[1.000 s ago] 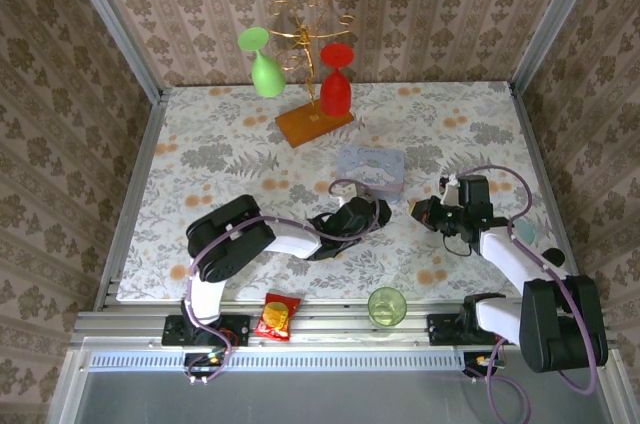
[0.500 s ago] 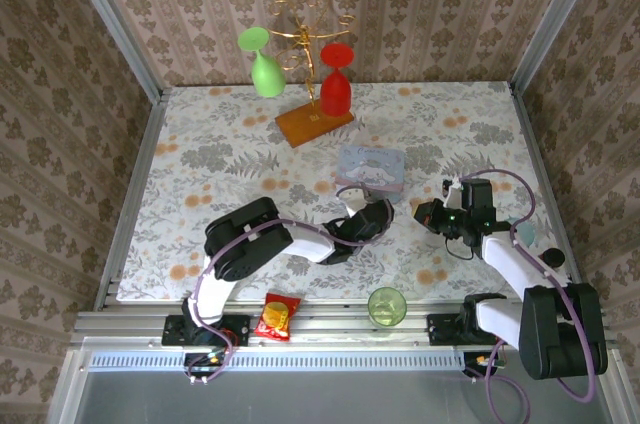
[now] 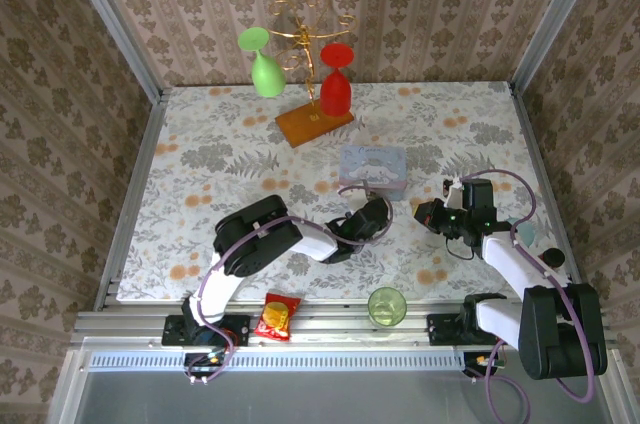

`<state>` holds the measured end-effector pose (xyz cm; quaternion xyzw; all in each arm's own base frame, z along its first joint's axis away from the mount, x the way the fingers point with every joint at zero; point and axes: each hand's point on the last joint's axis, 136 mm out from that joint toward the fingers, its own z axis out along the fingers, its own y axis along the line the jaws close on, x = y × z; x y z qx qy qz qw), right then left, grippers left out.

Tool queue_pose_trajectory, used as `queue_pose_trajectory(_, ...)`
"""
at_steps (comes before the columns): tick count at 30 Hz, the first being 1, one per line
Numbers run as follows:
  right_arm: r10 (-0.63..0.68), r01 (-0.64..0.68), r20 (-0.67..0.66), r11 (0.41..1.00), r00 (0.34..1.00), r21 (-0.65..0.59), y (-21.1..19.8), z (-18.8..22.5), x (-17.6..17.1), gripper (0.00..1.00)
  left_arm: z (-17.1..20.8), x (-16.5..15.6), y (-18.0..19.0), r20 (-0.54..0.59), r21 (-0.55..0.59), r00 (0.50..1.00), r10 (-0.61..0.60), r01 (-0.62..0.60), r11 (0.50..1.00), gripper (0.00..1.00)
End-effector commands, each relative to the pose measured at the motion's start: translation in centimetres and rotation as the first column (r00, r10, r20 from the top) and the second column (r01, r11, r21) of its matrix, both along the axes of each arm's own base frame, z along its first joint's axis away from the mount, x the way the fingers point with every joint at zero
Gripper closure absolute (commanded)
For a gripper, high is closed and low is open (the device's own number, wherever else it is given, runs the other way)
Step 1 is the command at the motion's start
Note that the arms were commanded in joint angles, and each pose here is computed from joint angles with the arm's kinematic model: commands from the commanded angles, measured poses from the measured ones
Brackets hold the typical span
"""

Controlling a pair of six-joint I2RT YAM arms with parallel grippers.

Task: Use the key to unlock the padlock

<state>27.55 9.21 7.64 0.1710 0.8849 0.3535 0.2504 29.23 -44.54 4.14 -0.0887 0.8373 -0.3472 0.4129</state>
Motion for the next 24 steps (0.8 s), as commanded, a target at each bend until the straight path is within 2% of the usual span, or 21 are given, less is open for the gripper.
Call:
queue_pose_trajectory(1, 0.042, -0.039, -0.034, 0.996, 0.999, 0.083, 1.2, -0.5, -0.7, 1.0, -2.8, -1.0, 1.4, -0.078, 0.098, 0.995, -0.063, 0.071, 0.993, 0.92)
queue_pose_trajectory(4, 0.106, -0.098, -0.048, 0.983, 0.993, 0.152, 2.4, -0.7, -1.0, 1.0, -1.5, -1.3, 1.1, -0.085, 0.031, 0.99, -0.112, 0.115, 0.993, 1.0)
queue_pose_trajectory(7, 0.158, -0.145, -0.049, 0.969, 0.986, 0.199, 3.2, -0.5, -1.1, 1.0, -0.7, -1.7, 0.5, -0.116, -0.055, 0.975, -0.192, 0.186, 0.981, 1.0)
queue_pose_trajectory(10, 0.195, -0.176, -0.044, 0.948, 0.98, 0.264, 4.1, -0.2, -1.3, 1.0, 0.6, -2.3, -0.1, -0.099, -0.162, 0.959, -0.266, 0.248, 0.955, 1.0)
queue_pose_trajectory(13, 0.221, -0.202, -0.019, 0.921, 0.975, 0.333, 5.1, 0.2, -1.4, 1.0, 1.0, -2.2, 0.0, -0.11, -0.227, 0.952, -0.287, 0.257, 0.94, 1.0)
queue_pose_trajectory(24, 0.252, -0.203, -0.088, 0.906, 0.964, 0.372, 6.0, -1.4, -3.0, 1.0, 3.8, -1.8, 0.6, -0.045, -0.429, 0.945, -0.323, 0.273, 0.861, 1.0)
